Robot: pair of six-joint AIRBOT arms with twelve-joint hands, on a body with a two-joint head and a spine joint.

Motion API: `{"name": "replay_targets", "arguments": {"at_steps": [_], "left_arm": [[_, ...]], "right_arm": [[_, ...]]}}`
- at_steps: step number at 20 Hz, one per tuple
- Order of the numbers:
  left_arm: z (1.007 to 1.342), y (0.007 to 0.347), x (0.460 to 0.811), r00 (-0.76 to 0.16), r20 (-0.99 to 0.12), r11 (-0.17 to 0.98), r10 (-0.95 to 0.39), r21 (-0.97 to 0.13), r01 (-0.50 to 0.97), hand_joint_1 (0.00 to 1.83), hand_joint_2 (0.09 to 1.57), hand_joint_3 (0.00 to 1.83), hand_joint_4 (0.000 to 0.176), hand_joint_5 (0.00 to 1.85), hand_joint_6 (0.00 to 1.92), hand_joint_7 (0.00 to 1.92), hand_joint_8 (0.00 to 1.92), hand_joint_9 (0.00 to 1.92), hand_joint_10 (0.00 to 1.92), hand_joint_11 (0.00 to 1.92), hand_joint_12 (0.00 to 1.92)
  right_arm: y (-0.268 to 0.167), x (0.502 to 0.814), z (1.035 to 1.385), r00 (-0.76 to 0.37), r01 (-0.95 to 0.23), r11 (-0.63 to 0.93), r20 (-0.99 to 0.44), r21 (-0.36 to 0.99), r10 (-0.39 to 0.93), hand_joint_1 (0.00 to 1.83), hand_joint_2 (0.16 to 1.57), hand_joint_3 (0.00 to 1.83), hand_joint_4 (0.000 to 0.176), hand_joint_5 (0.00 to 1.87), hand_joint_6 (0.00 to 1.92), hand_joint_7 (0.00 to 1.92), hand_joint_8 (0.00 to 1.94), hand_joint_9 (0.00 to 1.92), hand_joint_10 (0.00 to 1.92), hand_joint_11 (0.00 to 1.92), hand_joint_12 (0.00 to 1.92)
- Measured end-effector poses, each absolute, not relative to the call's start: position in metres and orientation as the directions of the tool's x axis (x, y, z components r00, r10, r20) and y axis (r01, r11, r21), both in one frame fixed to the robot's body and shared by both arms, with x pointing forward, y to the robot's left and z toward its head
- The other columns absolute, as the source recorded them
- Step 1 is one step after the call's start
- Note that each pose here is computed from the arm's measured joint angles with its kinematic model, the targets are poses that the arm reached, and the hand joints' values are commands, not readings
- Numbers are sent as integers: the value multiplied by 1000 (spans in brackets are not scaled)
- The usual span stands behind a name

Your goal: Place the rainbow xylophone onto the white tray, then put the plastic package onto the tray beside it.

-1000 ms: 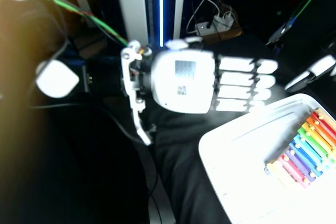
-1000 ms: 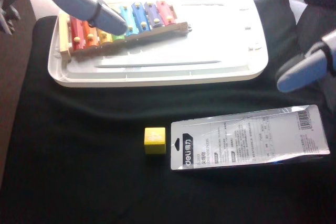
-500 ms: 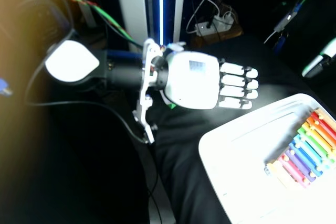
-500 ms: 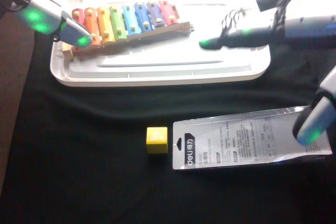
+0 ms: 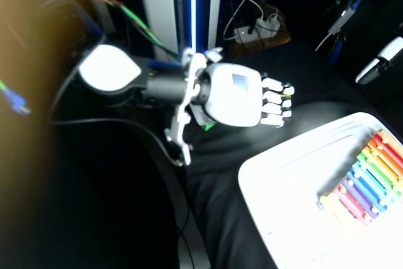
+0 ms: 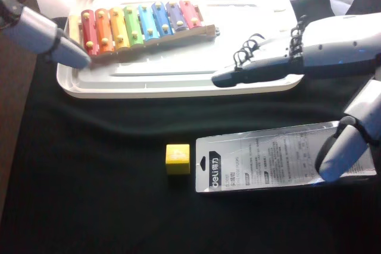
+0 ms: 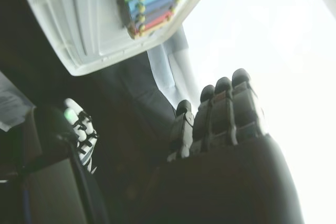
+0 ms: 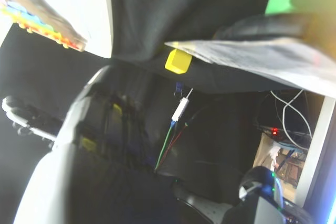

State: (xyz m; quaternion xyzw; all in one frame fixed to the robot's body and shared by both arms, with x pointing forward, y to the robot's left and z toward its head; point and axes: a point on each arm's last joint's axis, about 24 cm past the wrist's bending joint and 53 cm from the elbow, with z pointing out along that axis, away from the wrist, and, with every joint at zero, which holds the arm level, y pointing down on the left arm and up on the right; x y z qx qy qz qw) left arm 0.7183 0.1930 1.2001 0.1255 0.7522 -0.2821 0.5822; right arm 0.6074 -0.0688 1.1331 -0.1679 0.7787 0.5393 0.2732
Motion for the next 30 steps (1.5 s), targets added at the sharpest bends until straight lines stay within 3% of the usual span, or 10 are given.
{"name": "replay_targets", "arguments": {"at_steps": [3,6,7,9,12,19,21,23,24,30], "left_arm": [[1194,197,713,-286,-950,822,-126,-261,507,768,838,13,99,0,0,0,0,0,0,0,0],[1195,194,712,-288,-947,816,-139,-275,509,799,810,0,148,0,0,0,0,0,0,0,0],[1193,193,711,-293,-946,813,-140,-279,510,799,810,0,148,0,0,0,0,0,0,0,0],[1188,192,709,-305,-942,813,-139,-284,509,801,836,7,174,0,0,0,0,0,0,0,0],[1184,194,708,-317,-938,814,-143,-294,502,725,829,3,175,0,0,0,0,0,0,0,0],[1179,195,707,-329,-932,815,-148,-304,493,752,836,1,174,0,0,0,0,0,0,0,0],[1179,195,707,-331,-931,814,-152,-307,493,738,831,0,142,0,0,0,0,0,0,0,0],[1177,195,707,-335,-930,814,-151,-309,492,716,830,0,146,0,0,0,0,0,0,0,0],[1175,196,706,-339,-929,815,-151,-311,489,713,833,0,125,0,0,0,0,0,0,0,0],[1175,196,706,-341,-927,812,-157,-318,489,754,813,0,129,0,0,0,0,0,0,0,0]], "right_arm": [[-68,600,1118,-812,-528,367,-581,766,46,373,609,0,0,64,5,165,11,157,15,0,478],[-72,599,1106,-830,-491,376,-553,786,70,488,613,1,0,63,1,137,0,129,0,3,337],[-74,600,1104,-834,-480,379,-545,791,82,488,613,1,0,63,1,137,0,129,0,3,337],[-78,598,1099,-833,-477,392,-547,787,85,460,604,0,0,87,0,148,4,155,3,65,513],[-82,598,1097,-836,-463,400,-540,791,98,483,605,0,0,82,0,161,8,182,13,137,567],[-94,601,1086,-837,-444,446,-538,777,104,560,596,0,0,97,3,219,6,281,12,370,245],[-96,601,1084,-839,-437,451,-534,778,107,578,592,0,0,100,4,220,5,278,8,380,240],[-97,601,1081,-840,-434,459,-533,775,106,596,592,0,0,95,1,214,2,274,6,378,234],[-98,602,1080,-839,-433,462,-533,774,106,599,598,6,0,92,0,199,0,264,0,395,184],[-102,604,1073,-840,-424,483,-532,766,107,608,609,5,0,79,0,185,0,257,0,407,167]]}}
